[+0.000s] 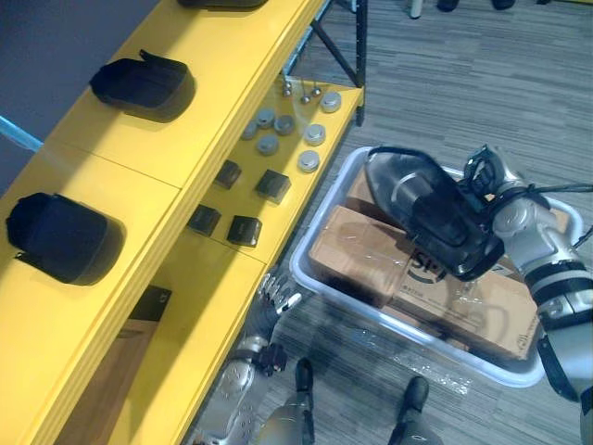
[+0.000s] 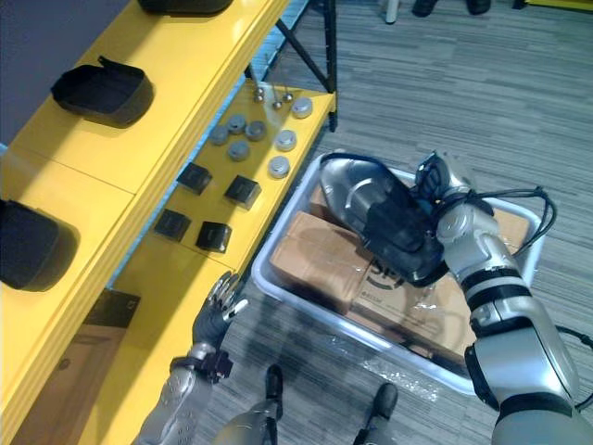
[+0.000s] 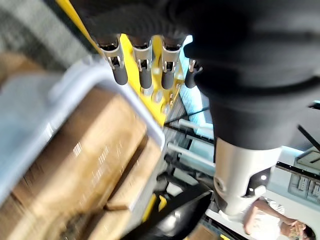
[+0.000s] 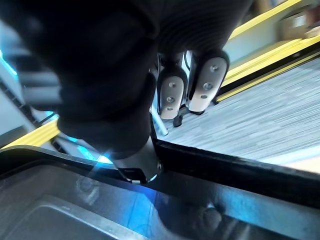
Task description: Walk over and take plastic housings, then place them on the shelf
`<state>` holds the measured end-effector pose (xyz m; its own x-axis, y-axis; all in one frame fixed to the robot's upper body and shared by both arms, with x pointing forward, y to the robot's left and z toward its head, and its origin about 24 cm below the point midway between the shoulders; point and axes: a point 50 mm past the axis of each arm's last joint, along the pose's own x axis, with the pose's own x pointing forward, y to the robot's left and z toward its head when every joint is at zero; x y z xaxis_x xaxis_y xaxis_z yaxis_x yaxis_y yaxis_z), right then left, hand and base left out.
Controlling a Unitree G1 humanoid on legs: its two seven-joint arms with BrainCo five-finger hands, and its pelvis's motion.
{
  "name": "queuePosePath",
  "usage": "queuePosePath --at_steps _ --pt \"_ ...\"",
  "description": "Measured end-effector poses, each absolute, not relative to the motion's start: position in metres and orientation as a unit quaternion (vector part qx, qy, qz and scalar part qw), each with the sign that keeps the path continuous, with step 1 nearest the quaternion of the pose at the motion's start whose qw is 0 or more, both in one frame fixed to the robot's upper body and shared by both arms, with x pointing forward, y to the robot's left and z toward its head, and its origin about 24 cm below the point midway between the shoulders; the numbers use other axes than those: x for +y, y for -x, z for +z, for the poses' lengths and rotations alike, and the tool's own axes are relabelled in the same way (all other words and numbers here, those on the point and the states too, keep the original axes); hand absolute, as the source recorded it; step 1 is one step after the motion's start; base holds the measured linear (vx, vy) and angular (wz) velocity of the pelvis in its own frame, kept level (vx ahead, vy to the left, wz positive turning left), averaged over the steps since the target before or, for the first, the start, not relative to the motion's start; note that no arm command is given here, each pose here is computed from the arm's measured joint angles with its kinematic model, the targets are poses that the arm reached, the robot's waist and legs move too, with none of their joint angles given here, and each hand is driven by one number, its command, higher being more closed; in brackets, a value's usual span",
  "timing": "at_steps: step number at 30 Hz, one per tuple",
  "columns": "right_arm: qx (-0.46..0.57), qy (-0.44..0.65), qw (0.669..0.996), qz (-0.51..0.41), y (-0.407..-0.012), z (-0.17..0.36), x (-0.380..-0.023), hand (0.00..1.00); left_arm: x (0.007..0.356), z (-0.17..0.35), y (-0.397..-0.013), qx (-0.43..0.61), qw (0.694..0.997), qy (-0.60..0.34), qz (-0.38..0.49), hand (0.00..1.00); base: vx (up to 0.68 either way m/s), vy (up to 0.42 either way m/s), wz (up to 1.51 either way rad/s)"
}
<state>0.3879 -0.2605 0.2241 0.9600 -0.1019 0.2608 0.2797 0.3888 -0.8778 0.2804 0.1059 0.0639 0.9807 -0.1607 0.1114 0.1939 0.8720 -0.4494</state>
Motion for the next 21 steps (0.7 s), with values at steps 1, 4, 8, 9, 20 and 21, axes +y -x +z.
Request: queuePosePath --at_steps 1,4,8,9,20,21 --pt "-0.077 0.539 0.833 -0.1 -0.388 0.211 -0.253 1.0 0.104 0.068 -0.284 -0.034 0.964 0.247 -0.096 0.0 0.06 -0.027 -0.18" --pt "-0.081 0.512 0.851 -0.084 -0.389 0.191 -0.235 1.0 0.096 0.074 -0.292 -0.035 0.958 0.266 -0.104 0.0 0.05 -0.012 -0.11" --pt "-0.125 0.444 0.884 -0.075 -0.386 0.186 -0.202 1.0 0.079 0.085 -0.302 -0.053 0.951 0.28 -0.122 0.0 0.02 0.014 -0.19" --pt "-0.135 0.423 0.893 -0.068 -0.384 0.182 -0.192 1.0 0.072 0.089 -0.303 -0.062 0.948 0.282 -0.132 0.0 0.02 0.016 -0.17" --pt "-0.159 0.285 0.945 -0.006 -0.366 0.16 -0.123 1.0 0.05 0.086 -0.314 -0.042 0.957 0.272 -0.093 0.0 0.01 0.014 -0.15" --pt "-0.158 0.284 0.946 -0.004 -0.366 0.159 -0.122 1.0 0.051 0.086 -0.314 -0.046 0.956 0.274 -0.091 0.0 -0.03 0.033 -0.04"
